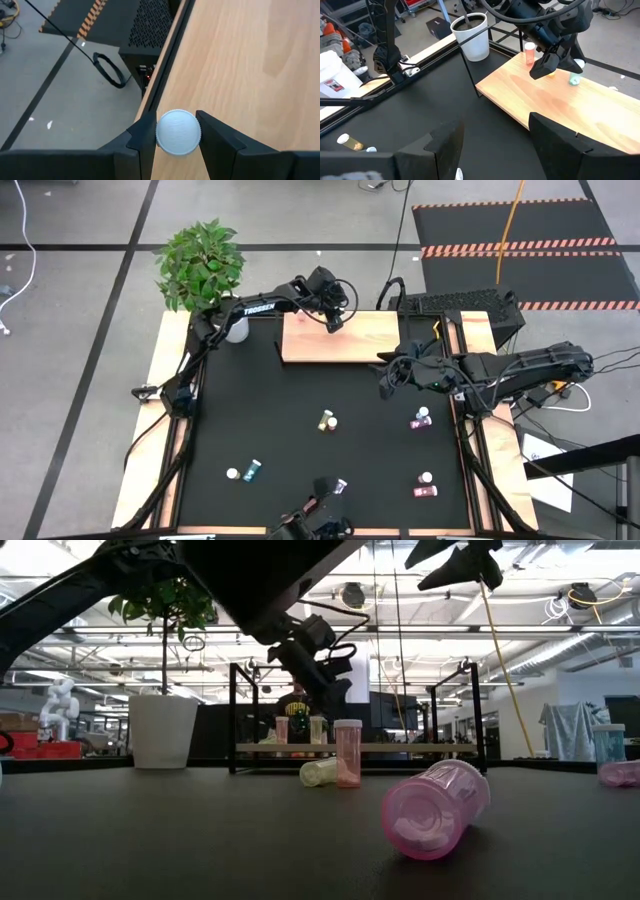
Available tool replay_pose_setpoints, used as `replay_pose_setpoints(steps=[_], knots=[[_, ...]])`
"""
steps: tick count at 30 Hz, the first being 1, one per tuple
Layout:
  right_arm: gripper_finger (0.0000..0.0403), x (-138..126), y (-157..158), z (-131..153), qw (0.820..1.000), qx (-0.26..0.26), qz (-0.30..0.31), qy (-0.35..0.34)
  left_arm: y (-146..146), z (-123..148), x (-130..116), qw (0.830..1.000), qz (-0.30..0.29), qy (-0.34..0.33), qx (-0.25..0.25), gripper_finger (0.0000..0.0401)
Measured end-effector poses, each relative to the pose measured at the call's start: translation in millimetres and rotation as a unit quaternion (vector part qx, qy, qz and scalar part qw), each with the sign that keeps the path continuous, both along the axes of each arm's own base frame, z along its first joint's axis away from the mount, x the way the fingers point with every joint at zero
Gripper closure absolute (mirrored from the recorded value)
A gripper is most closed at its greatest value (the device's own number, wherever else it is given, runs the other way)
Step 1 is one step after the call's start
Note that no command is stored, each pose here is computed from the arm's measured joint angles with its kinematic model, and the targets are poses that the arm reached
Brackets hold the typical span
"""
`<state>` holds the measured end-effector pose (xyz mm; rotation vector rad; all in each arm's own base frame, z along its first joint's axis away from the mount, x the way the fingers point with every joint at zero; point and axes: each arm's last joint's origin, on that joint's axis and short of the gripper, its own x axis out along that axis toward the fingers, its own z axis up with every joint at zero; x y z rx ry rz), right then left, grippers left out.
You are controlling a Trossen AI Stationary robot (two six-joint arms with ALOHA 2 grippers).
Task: Pick and place medicine bottles onto shelf by color
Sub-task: Put the bottom right blue pill bottle on the shelf
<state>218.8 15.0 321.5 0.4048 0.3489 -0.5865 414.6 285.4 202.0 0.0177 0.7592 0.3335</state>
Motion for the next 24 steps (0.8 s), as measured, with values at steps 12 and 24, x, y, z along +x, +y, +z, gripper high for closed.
replay_pose_setpoints(steps=[12,24], knots=[[0.0187,0,0,0,1.000,-0.002,0.003,0.002,-5,-1,3,1.000,0.000,-0.005,-0.012,0.0267],[0.0161,0,0,0,1.000,-0.007,0.007,0.005,-10,-2,6,1.000,-0.016,0.008,0.006,0.0245]])
